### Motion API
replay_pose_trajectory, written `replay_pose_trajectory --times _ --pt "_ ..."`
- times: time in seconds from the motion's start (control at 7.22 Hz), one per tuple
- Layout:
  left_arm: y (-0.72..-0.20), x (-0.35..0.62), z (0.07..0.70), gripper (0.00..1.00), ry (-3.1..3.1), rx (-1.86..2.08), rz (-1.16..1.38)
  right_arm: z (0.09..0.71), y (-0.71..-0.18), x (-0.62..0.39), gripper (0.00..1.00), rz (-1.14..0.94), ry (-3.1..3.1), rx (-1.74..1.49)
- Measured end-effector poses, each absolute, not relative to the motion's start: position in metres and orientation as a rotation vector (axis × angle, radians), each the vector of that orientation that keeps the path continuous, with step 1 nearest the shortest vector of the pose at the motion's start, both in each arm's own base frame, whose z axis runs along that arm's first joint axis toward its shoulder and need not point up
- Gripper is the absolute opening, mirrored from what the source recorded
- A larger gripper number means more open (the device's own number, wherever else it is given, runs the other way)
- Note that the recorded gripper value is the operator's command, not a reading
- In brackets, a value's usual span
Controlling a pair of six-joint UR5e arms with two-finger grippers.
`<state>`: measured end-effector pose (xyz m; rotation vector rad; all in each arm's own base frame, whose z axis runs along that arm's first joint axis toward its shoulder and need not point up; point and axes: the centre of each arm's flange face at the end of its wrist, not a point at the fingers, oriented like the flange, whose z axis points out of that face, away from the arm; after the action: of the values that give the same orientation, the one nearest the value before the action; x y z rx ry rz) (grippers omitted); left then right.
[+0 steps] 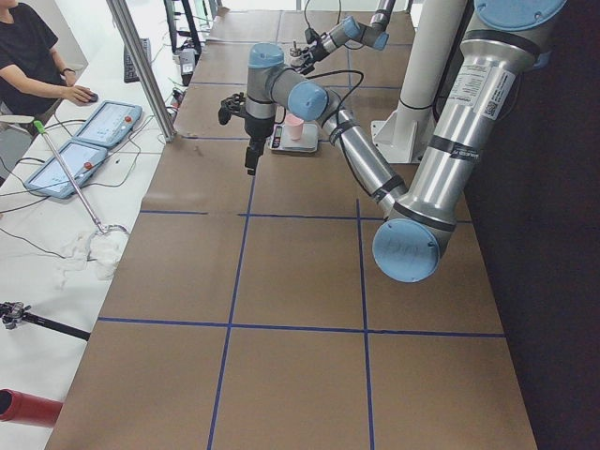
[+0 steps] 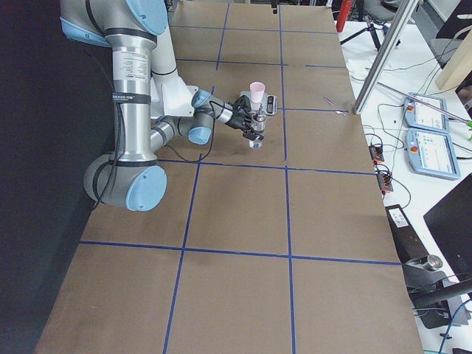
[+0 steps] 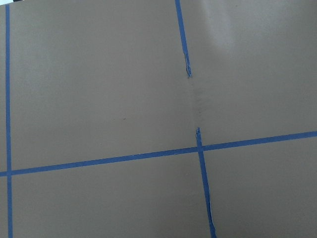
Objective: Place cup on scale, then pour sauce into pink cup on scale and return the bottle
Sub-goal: 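Lift the bottle with the right gripper and carry it over the pink cup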
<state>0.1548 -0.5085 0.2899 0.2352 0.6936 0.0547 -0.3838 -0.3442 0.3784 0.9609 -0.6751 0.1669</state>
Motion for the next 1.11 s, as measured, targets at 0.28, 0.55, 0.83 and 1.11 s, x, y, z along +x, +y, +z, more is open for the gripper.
replay_pose_trajectory --times 0.28,0.55,0.83,1.11 --pt "-0.509 0.148 0.296 1.00 0.684 0.243 0.077 0.344 -0.354 -0.388 0.00 0.101 -0.626 1.008" --pt "-0.512 0.112 0.321 1.00 0.643 0.276 0.161 0.311 -0.365 -0.401 0.00 0.016 -0.518 1.073" --pt "-0.521 0.053 0.364 1.00 0.584 0.306 0.280 0.270 -0.375 -0.418 0.00 -0.067 -0.373 1.129" --pt "-0.538 0.007 0.419 1.00 0.534 0.318 0.406 0.250 -0.377 -0.430 0.00 -0.170 -0.211 1.181"
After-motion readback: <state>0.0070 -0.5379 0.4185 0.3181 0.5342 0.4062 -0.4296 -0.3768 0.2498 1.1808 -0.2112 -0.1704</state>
